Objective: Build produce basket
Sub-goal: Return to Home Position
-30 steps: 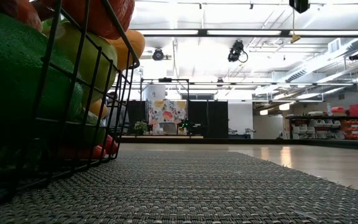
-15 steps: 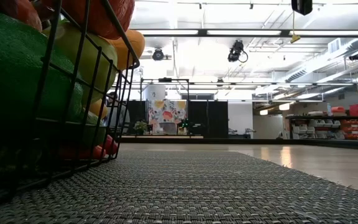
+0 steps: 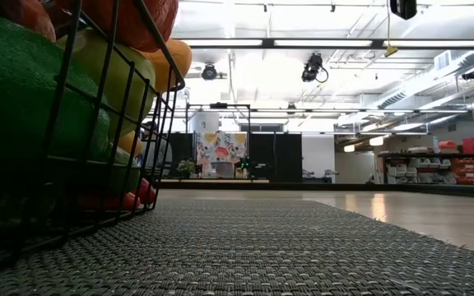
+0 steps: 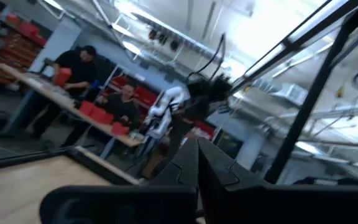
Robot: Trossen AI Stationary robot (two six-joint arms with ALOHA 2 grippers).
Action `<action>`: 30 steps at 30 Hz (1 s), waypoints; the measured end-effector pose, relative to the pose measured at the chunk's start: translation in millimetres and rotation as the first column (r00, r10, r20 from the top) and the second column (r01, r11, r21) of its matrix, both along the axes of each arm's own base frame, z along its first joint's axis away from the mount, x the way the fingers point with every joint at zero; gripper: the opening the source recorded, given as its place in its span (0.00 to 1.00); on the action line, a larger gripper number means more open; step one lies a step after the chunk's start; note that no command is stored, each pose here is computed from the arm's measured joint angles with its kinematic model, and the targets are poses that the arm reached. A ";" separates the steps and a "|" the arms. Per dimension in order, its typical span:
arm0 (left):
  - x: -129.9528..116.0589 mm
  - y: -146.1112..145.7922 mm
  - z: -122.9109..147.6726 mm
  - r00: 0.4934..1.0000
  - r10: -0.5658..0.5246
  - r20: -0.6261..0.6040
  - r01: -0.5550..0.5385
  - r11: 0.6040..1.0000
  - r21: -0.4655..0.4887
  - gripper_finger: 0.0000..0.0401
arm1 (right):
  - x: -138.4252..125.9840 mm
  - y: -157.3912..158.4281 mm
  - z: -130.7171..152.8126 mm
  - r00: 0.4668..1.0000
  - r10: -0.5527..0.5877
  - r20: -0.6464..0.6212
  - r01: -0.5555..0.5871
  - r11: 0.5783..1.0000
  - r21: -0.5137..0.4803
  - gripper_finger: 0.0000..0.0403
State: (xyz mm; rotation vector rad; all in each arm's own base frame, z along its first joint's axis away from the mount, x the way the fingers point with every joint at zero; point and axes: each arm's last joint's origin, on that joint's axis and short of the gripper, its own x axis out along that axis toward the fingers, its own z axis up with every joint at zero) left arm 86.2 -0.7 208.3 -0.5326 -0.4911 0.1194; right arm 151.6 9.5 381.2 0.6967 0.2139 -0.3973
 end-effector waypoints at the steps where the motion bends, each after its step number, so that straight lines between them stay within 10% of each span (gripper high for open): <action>1: 0.5 0.8 -0.6 1.000 0.005 -0.008 -0.005 1.000 0.006 0.00 | -1.4 -0.5 0.6 1.000 -0.001 0.003 0.001 1.000 -0.002 0.01; 17: 3.7 15.9 -8.7 0.996 0.030 -0.084 -0.028 0.999 0.027 0.04 | -29.2 -6.6 -8.0 0.998 -0.019 0.062 0.025 0.995 -0.100 0.01; 30: 4.6 16.0 -11.2 0.991 0.052 -0.121 -0.044 0.996 0.074 0.03 | -25.3 -4.2 -124.7 0.943 0.027 0.331 0.026 0.987 -0.156 0.02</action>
